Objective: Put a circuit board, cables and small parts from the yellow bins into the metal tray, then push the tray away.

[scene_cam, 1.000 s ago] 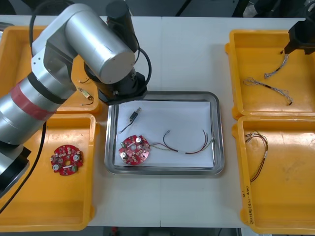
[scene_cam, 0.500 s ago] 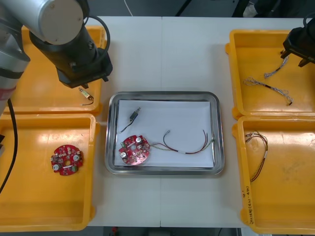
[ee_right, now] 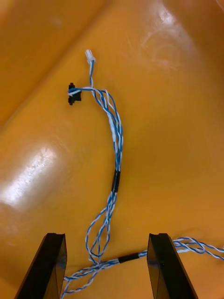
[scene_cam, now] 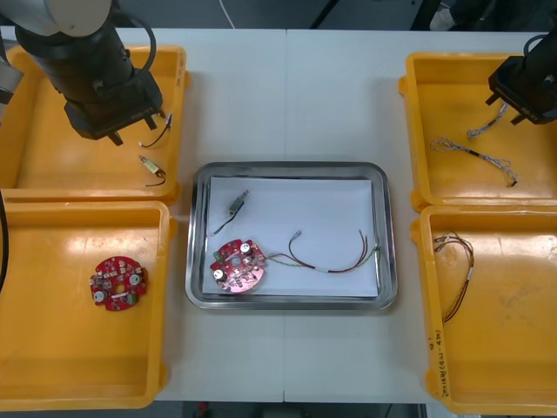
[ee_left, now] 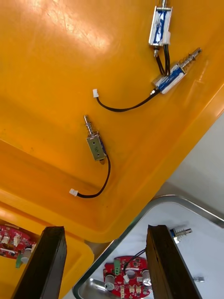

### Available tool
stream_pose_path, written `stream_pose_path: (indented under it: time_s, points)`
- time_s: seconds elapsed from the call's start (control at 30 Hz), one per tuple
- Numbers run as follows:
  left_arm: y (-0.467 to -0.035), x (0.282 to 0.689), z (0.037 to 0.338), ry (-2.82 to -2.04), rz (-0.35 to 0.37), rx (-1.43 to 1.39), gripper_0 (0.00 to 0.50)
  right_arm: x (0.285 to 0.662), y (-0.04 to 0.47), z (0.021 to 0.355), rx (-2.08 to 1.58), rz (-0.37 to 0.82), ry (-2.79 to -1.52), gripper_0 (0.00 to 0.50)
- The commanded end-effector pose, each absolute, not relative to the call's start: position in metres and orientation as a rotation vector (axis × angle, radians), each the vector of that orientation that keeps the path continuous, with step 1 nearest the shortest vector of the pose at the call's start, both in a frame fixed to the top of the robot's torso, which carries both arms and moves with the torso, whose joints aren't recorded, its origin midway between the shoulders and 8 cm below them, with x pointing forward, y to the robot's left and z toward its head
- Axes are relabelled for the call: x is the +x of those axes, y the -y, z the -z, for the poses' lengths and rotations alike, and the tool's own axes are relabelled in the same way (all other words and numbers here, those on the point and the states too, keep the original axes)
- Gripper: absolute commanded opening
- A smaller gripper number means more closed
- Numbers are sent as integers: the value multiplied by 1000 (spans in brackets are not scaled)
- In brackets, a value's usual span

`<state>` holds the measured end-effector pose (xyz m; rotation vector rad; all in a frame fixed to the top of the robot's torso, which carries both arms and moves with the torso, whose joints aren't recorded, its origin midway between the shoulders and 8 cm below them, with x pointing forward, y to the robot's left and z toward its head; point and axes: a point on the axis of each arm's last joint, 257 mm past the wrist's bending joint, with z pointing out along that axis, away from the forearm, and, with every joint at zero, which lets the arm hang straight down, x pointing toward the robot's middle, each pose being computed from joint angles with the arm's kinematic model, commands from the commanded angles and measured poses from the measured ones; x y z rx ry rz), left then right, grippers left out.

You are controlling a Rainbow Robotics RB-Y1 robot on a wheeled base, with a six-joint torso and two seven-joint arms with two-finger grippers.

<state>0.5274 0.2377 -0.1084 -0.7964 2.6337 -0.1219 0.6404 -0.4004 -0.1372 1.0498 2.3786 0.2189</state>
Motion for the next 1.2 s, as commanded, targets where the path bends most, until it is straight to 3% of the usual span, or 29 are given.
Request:
stream_pose_path:
  time_s: [0.03, 0.5, 1.2]
  points:
    - [-255, 552, 62, -2522, 208, -813, 500, 663, 405, 96, 1108, -274, -2241, 500]
    - [-285, 603, 59, -2455, 234, -777, 500, 663, 401, 138, 1191, -315, -2230, 500]
    - [-296, 659, 39, -2300, 209, -627, 500, 670, 375, 150, 1384, -432, -2133, 500]
